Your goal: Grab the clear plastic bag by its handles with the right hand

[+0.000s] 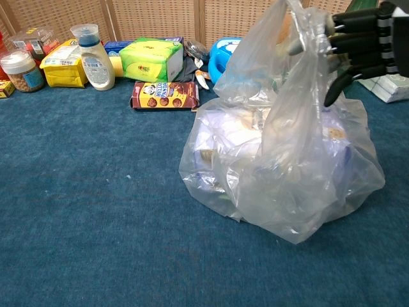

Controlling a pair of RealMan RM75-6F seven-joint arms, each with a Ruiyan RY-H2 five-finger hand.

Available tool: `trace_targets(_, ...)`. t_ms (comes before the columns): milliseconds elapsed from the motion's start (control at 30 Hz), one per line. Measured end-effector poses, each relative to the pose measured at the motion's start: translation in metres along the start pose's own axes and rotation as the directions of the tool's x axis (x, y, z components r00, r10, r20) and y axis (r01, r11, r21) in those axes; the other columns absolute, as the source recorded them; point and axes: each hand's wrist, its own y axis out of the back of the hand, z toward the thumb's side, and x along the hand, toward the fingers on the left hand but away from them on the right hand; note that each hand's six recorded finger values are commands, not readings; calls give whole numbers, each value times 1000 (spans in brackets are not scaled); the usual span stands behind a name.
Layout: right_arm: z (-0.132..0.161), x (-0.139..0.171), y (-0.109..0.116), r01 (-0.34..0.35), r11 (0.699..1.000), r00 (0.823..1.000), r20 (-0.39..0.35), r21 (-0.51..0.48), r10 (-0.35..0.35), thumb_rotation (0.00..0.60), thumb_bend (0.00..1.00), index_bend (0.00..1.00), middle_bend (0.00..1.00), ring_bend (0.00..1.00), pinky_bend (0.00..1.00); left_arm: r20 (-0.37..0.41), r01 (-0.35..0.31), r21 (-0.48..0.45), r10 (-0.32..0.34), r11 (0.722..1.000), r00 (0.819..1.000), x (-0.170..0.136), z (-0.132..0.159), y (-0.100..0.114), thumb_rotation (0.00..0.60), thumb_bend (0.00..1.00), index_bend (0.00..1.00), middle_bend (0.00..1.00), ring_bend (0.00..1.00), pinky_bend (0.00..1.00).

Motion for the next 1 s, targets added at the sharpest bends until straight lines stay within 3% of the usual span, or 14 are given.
trace_targets(333,14,-14,-13,-33,990,999,12,-138,35,62,288,285,348,313,356,-15,9,-11,-9,1000,1000,0,-10,-6,0,114,407,419,338,147)
trace_targets(533,22,-23,-16,-35,945,998,42,-326,52,62,288,292,357,320,355,-18,18,-18,-18,1000,1000,1,-13,-9,0,113,407,419,338,147)
trace_targets(633,28,-30,-11,-16,894,998,51,-448,43,64,288,303,367,324,355,-18,22,-21,-23,1000,1000,2,-15,-11,0,113,407,419,338,147)
trace_targets(767,33,-40,0,36,793,996,85,-608,20,66,288,310,379,331,355,-18,29,-24,-29,999,999,3,-16,-13,0,114,408,420,338,148)
trace_targets(1000,42,-46,4,66,649,992,122,-758,43,65,287,332,395,355,370,-18,36,-26,-37,999,999,4,-16,-16,0,114,408,419,338,149)
